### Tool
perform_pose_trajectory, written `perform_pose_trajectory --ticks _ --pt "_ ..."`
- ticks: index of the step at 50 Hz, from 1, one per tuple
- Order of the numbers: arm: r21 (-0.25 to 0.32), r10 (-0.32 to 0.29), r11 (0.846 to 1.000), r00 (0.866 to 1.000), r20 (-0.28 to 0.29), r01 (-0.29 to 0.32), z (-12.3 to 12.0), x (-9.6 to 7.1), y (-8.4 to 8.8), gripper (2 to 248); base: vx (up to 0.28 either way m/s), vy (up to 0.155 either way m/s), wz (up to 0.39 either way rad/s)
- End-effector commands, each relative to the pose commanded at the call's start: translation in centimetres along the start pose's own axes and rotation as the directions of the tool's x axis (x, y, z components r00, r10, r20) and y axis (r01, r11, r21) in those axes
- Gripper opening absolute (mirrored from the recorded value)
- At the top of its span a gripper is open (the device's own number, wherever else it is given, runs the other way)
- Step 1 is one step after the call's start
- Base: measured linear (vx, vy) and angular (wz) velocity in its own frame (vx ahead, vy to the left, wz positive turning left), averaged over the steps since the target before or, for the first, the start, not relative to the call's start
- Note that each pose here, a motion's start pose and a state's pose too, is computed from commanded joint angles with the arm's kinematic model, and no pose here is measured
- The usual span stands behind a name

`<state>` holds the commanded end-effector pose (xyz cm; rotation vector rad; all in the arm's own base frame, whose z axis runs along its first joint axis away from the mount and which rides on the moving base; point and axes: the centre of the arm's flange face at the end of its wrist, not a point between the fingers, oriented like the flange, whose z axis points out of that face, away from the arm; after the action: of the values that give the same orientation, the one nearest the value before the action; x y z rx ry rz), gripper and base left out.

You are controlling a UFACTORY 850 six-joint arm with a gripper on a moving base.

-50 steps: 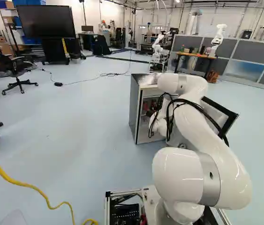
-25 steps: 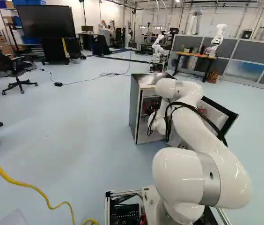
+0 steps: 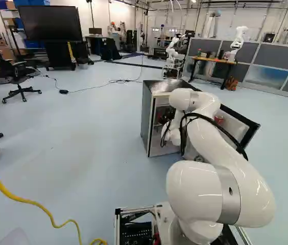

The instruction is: Grab a drink from the fridge

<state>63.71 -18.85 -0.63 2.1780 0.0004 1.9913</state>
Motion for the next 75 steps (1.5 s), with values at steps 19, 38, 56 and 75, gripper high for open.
perform_pose_trajectory --ticks 19,38,56,75 --pt "-0.014 0.002 1.000 1.000 0.021 -0.002 0.4 -0.4 0.1 247 0.000 0.000 0.000" --pt "-0.035 0.005 0.999 0.999 0.046 -0.004 1.4 -1.2 0.2 247 0.000 0.000 0.000" --pt "-0.047 0.008 0.999 0.999 0.045 -0.006 2.3 -1.7 0.5 247 0.000 0.000 0.000" --pt "-0.051 0.087 0.995 0.995 0.042 -0.085 2.3 -1.7 0.5 247 0.000 0.000 0.000"
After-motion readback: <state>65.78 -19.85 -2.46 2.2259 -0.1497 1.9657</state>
